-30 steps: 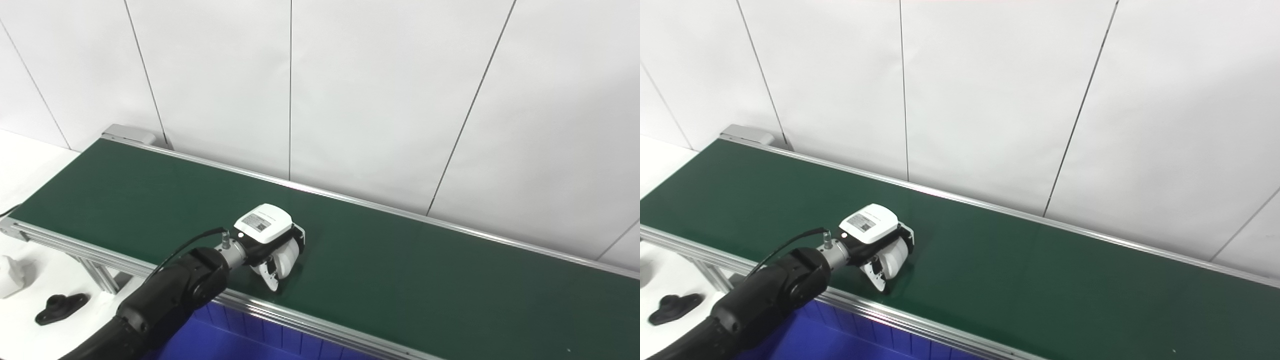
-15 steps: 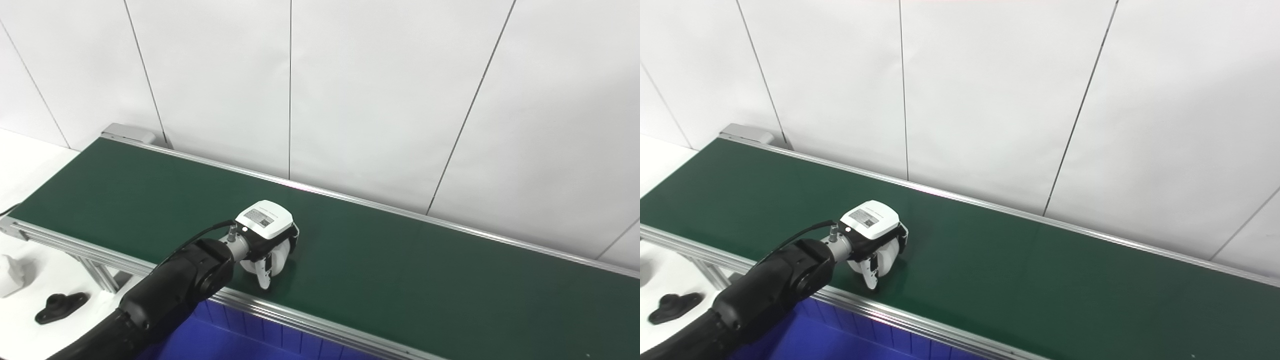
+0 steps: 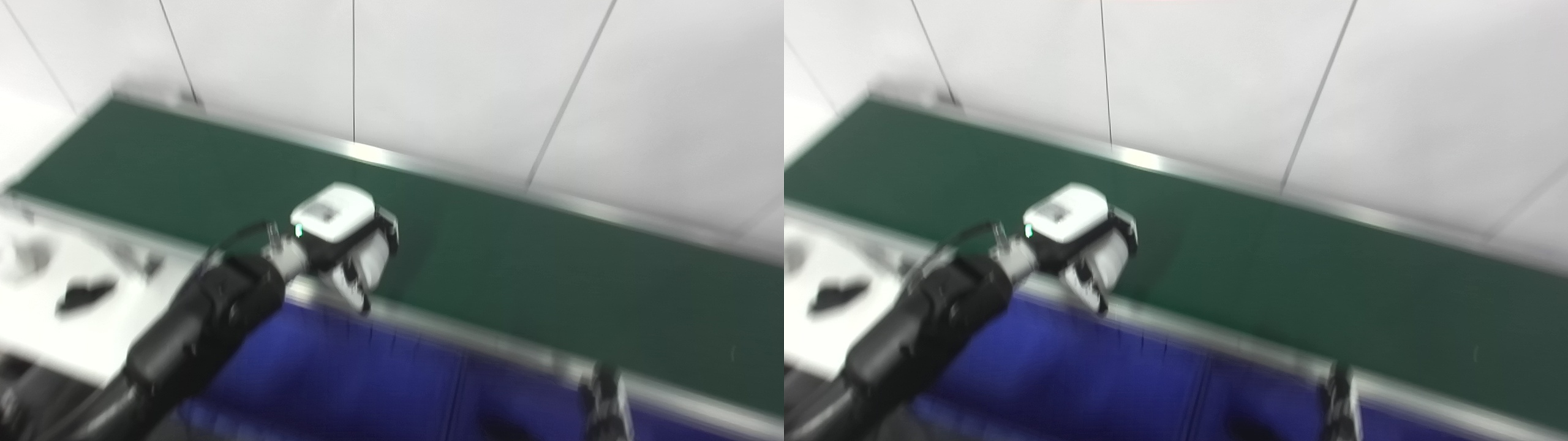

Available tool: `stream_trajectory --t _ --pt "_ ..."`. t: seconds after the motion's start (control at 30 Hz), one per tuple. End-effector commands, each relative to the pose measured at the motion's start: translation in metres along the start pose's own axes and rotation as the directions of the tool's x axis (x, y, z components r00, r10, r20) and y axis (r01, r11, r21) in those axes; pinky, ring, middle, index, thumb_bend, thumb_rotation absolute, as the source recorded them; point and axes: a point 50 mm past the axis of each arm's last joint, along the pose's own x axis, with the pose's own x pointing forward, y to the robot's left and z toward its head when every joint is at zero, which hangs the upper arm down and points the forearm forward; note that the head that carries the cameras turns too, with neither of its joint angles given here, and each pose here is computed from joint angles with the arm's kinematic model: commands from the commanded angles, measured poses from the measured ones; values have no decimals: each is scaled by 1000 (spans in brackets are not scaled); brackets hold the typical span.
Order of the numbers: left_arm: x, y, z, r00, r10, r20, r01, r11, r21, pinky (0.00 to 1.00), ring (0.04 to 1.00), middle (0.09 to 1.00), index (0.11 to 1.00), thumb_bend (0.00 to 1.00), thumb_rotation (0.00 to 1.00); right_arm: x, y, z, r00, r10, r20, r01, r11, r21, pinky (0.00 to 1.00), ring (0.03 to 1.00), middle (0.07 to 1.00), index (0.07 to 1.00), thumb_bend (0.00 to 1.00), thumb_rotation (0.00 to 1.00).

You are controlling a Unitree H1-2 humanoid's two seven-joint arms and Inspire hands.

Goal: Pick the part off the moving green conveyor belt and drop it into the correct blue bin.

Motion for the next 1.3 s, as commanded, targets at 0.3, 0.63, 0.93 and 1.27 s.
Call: stream_trajectory --t 0.3,0.63,0.93,1.27 --pt "-51 -16 -21 999 -5 -34 4 1000 -23 341 413 512 499 501 0 8 -2 13 1000 -5 16 5 1000 21 953 939 945 998 780 911" --pt "-62 -61 -54 989 -108 -99 105 994 -32 333 400 499 512 501 0 9 6 11 1000 1 11 -1 1000 14 964 949 955 1000 774 921" --pt "-64 -63 -64 990 -62 -128 58 998 -33 560 663 686 656 899 51 8 9 11 1000 3 13 -3 1000 10 963 952 962 1000 801 934" --pt "-70 -48 -47 925 -356 -137 339 931 -133 1000 1000 1000 1000 1000 367 8 7 12 1000 7 14 -7 1000 13 967 950 962 1000 786 944"
